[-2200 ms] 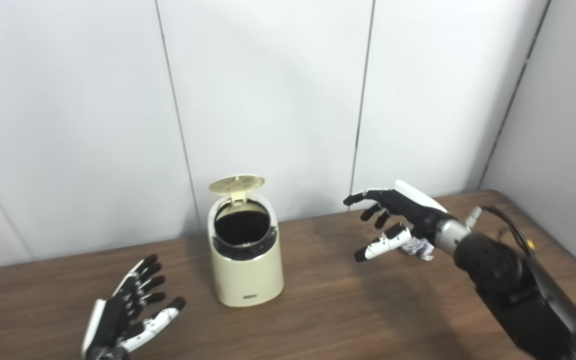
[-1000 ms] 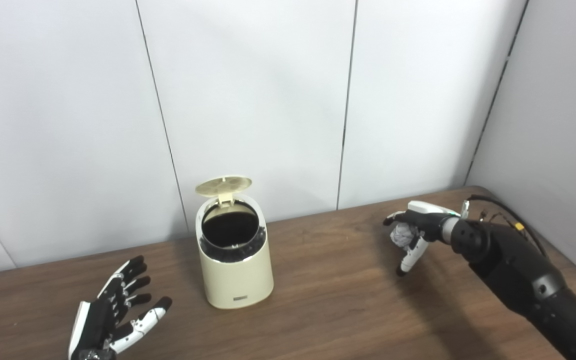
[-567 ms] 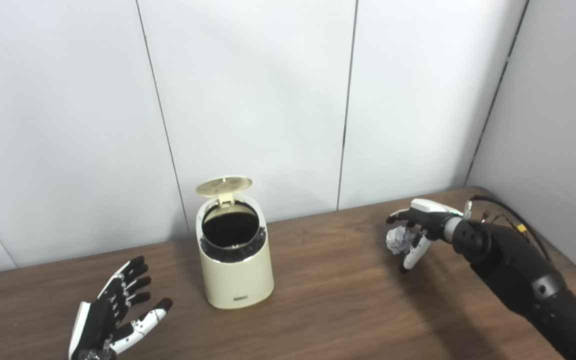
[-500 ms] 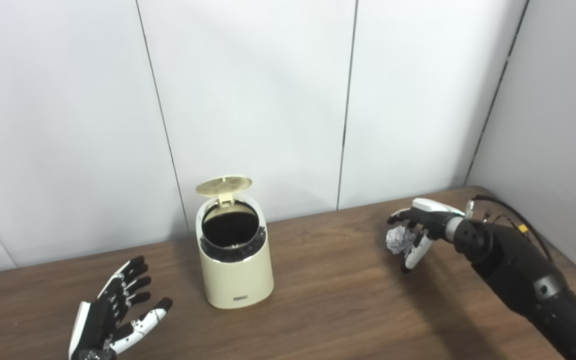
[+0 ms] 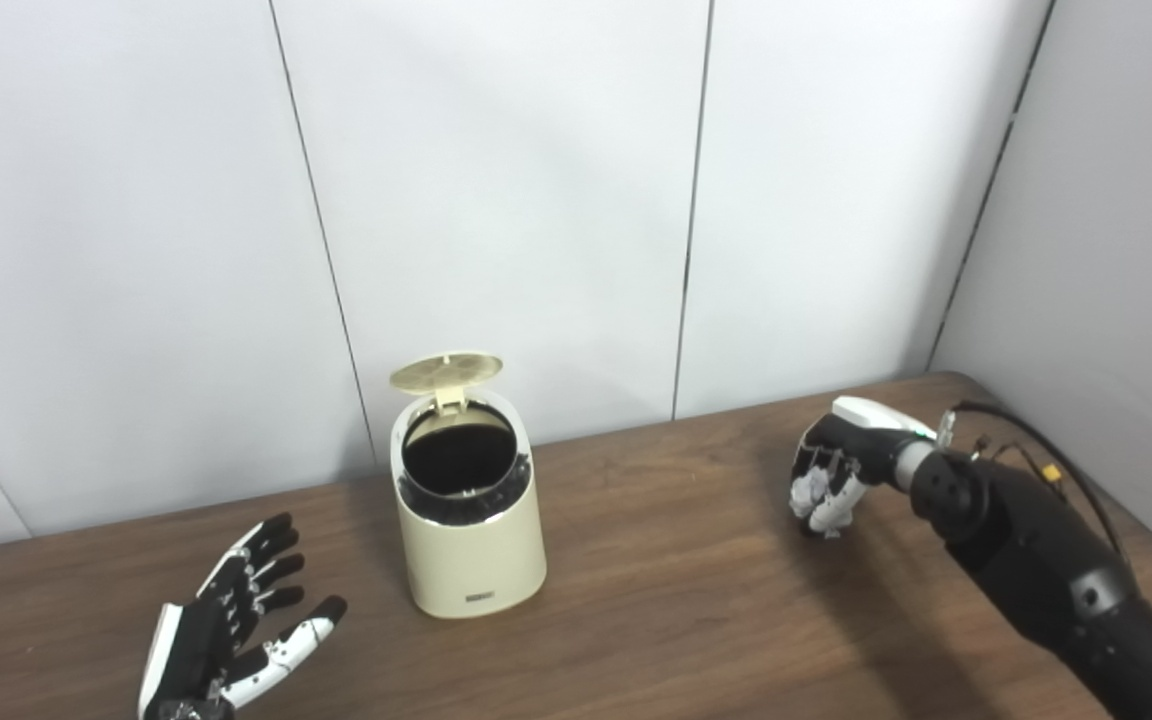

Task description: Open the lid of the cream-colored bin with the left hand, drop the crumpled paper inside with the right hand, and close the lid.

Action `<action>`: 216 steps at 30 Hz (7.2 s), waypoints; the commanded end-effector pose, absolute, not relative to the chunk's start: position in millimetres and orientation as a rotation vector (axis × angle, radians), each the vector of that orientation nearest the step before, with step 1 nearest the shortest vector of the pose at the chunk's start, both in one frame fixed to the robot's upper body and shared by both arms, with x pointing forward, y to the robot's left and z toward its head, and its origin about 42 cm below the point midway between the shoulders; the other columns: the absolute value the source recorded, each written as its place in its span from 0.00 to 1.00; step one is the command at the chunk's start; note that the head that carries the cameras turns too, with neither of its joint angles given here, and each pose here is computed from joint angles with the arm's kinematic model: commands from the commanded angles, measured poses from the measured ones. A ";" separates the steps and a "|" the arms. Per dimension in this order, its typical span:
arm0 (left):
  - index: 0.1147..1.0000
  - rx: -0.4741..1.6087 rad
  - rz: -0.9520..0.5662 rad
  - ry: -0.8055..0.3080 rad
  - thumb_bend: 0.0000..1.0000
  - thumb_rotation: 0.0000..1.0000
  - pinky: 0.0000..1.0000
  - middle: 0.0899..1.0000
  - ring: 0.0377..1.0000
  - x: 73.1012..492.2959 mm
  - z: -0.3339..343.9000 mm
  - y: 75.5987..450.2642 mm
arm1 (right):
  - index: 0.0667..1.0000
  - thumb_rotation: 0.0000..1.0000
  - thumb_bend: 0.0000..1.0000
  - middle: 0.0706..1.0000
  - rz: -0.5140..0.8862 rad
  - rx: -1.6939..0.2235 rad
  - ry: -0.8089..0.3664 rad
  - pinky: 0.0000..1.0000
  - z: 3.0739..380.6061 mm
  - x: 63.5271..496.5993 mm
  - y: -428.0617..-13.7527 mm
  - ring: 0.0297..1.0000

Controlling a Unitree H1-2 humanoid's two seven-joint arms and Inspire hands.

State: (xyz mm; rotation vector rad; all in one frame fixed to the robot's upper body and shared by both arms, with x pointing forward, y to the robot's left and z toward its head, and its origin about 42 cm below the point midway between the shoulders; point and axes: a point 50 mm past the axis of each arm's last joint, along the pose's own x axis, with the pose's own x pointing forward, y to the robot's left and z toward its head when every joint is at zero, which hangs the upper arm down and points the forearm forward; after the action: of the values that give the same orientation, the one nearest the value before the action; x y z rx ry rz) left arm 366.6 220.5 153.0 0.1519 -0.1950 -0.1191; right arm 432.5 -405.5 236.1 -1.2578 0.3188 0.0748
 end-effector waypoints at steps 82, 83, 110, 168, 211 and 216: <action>0.85 0.118 -0.146 -0.263 0.67 0.09 0.69 0.84 0.81 362.5 165.2 182.0 | 0.47 0.00 0.52 0.46 0.238 -0.971 -0.491 0.37 332.6 436.9 -169.7 0.40; 0.85 0.115 -0.146 -0.264 0.67 0.08 0.69 0.84 0.81 362.2 165.5 181.7 | 0.47 0.00 0.52 0.46 0.239 -0.970 -0.494 0.37 332.2 437.8 -169.3 0.39; 0.86 0.121 -0.148 -0.253 0.66 0.06 0.67 0.85 0.82 360.1 160.8 178.2 | 0.47 0.00 0.52 0.45 0.175 -0.890 -0.529 0.36 310.2 450.9 -143.8 0.38; 0.84 0.131 -0.177 -0.242 0.69 0.06 0.67 0.85 0.80 360.0 157.9 173.3 | 0.72 0.00 0.83 0.94 0.223 -0.810 -0.534 0.56 286.9 439.1 -141.8 0.79; 0.84 0.135 -0.195 -0.241 0.68 0.07 0.70 0.84 0.80 359.6 158.1 164.4 | 0.65 0.06 0.71 0.84 0.369 -1.103 -0.697 0.62 301.9 455.5 -106.2 0.79; 0.84 0.140 -0.196 -0.237 0.68 0.08 0.71 0.83 0.79 359.6 158.4 164.0 | 0.65 0.04 0.70 0.84 0.370 -1.107 -0.699 0.63 303.1 454.7 -105.9 0.79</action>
State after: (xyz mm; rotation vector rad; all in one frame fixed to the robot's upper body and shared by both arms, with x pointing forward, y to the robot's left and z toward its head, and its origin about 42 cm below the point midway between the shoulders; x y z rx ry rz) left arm 352.4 167.5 139.9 0.1387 -0.1699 -0.1923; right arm 455.4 -115.3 280.6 -1.1162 -0.6132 0.3774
